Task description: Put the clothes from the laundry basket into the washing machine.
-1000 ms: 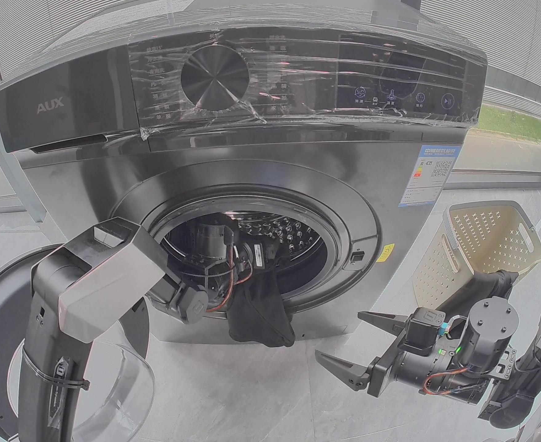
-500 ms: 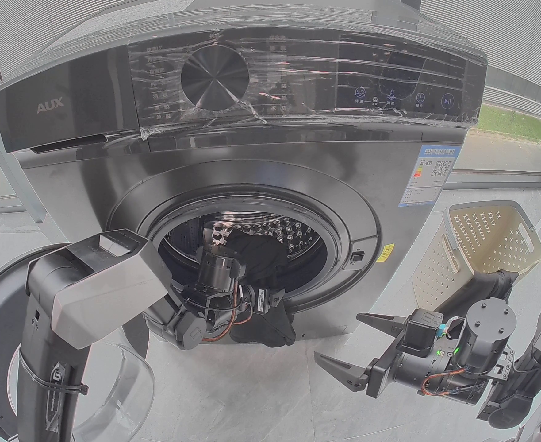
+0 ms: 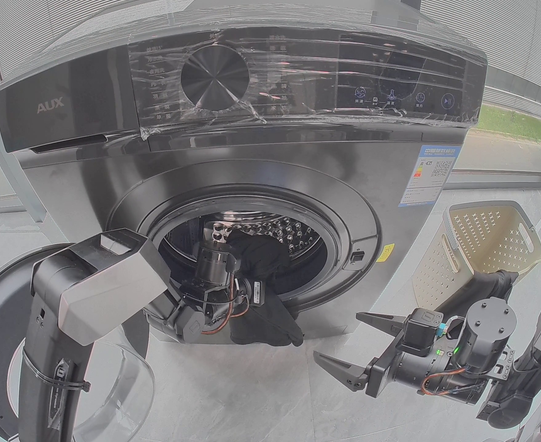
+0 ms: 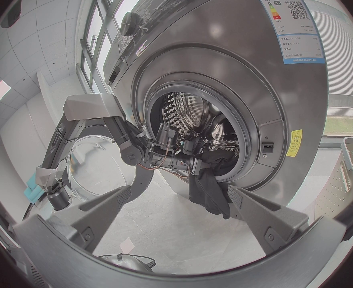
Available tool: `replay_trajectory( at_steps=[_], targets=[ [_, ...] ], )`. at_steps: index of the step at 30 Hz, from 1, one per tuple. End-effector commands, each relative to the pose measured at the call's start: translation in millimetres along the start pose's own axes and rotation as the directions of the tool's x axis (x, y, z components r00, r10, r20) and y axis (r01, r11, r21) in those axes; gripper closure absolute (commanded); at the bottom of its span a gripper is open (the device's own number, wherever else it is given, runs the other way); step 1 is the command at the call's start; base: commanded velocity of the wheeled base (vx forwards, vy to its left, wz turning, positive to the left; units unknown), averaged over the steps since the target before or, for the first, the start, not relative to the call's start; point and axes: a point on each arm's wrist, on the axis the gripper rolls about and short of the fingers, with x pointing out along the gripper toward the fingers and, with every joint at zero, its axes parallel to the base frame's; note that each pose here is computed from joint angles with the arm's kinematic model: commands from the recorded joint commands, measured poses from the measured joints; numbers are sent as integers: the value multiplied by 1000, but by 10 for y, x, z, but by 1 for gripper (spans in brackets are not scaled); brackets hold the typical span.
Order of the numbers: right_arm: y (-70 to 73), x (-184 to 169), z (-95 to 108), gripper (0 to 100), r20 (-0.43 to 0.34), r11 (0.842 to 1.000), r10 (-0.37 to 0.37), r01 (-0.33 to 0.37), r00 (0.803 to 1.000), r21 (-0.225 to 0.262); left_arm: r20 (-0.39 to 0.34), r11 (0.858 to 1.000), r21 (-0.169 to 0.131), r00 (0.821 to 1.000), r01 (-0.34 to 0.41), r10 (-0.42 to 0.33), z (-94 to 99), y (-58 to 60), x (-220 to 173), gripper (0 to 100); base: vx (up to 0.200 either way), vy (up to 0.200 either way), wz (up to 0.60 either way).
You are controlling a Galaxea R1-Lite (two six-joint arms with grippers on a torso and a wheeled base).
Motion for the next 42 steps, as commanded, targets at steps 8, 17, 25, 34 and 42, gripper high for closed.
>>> replay_trajectory(
  at_steps=[8,17,25,34,42],
  targets=[
    [21,17,40,0,21,1000,10,-10,1000,-1,275,995,-98,960,-25,52,517,-43,183,100,0,0,0],
    [13,17,41,0,21,1000,9,-9,1000,-1,326,992,-115,941,-53,88,580,13,256,0,0,0,0],
    [7,19,22,0,12,1000,6,-6,1000,1,245,994,-102,967,-43,67,483,-45,84,0,0,0,0],
    [9,16,13,0,8,1000,7,-7,1000,1,9,999,-38,1000,-11,11,118,-61,-139,0,0,0,0],
    [14,12,13,0,7,1000,10,-10,1000,1,4,999,-39,1000,-13,13,51,-21,-46,0,0,0,0]
  ],
)
